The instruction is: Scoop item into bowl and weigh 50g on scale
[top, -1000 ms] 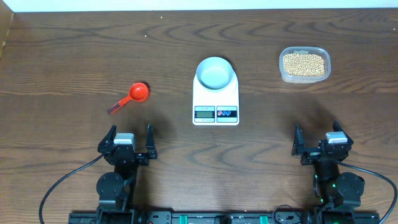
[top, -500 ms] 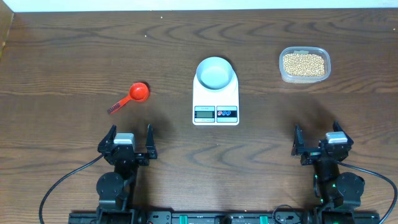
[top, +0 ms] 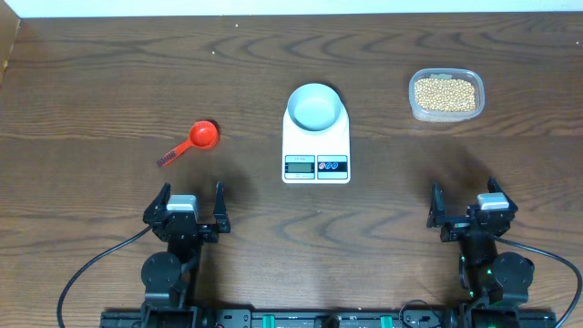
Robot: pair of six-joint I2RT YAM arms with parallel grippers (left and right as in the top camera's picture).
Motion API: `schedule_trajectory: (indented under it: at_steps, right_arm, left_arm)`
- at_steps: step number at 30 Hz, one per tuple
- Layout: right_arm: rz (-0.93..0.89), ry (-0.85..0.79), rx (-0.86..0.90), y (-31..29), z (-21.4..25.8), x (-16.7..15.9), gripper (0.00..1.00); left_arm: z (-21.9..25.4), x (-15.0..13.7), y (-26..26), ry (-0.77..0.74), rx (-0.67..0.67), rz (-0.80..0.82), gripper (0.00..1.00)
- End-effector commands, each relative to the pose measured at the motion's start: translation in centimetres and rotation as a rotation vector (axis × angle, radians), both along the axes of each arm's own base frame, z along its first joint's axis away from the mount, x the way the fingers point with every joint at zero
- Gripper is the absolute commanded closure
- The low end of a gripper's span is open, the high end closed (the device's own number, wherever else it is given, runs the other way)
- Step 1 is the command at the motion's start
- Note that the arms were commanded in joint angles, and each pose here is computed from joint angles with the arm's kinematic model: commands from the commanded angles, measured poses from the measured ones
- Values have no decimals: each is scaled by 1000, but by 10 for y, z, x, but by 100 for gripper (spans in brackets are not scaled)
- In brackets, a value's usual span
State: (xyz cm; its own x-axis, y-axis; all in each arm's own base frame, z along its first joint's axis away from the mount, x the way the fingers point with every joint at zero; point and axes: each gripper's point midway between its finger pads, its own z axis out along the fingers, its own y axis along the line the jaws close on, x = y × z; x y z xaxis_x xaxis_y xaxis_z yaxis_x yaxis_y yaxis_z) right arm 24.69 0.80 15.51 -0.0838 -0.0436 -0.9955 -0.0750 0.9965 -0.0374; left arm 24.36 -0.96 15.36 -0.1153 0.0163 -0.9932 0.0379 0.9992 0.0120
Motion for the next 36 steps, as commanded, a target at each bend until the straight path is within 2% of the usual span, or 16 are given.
schedule_trajectory:
  at_steps: [1,20,29,36]
  right_arm:
    - [3,-4,-12,0,0,0,1]
    - [3,-4,-12,0,0,0,1]
    - [3,-4,-12,0,0,0,1]
    - [3,-4,-12,0,0,0,1]
  left_arm:
    - [-17,0,3,38,-5,16,2]
    - [-15,1,3,31,-5,16,2]
    - [1,0,-7,-8,-18,-44,2]
    - [17,4,-14,45,-22,-78,2]
